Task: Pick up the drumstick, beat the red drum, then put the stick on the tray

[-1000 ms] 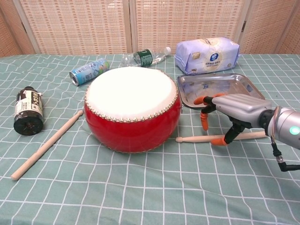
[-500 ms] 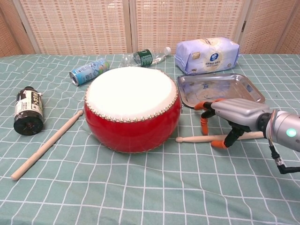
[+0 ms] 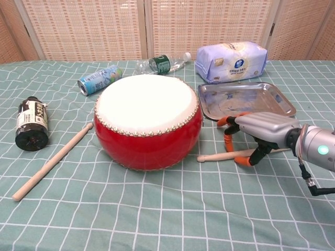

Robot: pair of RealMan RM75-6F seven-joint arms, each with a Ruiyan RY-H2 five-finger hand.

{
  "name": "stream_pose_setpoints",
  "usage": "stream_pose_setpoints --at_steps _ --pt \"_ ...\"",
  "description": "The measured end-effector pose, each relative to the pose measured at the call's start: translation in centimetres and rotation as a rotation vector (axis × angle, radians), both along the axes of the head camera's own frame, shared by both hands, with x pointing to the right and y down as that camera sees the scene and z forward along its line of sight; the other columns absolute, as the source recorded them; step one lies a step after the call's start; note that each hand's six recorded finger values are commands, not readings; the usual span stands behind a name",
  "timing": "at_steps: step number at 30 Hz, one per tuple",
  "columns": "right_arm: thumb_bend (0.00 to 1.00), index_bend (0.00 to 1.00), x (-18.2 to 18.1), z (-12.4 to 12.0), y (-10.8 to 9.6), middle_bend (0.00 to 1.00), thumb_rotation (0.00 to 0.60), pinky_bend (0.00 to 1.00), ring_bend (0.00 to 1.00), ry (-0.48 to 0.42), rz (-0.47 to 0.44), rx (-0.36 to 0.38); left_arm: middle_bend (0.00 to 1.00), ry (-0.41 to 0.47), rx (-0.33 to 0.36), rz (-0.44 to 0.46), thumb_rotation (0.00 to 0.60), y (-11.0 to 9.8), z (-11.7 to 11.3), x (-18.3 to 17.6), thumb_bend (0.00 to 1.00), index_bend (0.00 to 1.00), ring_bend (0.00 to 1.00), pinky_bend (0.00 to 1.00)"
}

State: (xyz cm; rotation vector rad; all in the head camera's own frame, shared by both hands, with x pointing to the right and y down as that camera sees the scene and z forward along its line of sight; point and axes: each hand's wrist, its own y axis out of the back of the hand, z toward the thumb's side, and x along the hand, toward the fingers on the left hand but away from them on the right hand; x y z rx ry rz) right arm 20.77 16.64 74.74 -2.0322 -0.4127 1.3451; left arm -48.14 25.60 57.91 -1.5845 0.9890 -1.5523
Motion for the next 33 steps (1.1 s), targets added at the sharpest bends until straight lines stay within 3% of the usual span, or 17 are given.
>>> stream_pose_setpoints --at_steps 8,14,24,33 --pt "0.44 0.58 1.3 -2.3 -1.4 0.12 0.6 0.0 0.0 -0.148 0.16 -0.019 0.0 0.004 0.005 0.005 0.6 -0.1 0.0 0.2 0.28 0.03 0.0 0.05" --pt "0.45 0.54 2.9 -4.7 -2.9 0.14 0.6 0.0 0.0 -0.367 0.334 -0.085 0.0 0.01 0.011 0.024 0.6 -0.4 -0.2 0.9 0.28 0.03 0.0 0.05" --pt "0.45 0.54 5.4 -5.9 -4.5 0.2 0.6 0.08 0.08 -0.836 0.678 -0.324 0.0 0.005 0.005 0.042 0.6 -0.6 -0.5 1.7 0.28 0.03 0.0 0.05" --pt "0.45 0.51 7.6 -3.8 -5.1 0.25 0.6 0.16 0.16 -1.066 0.827 -0.519 0.0 0.003 -0.009 0.042 0.6 -0.4 -0.3 1.9 0.28 0.03 0.0 0.05"
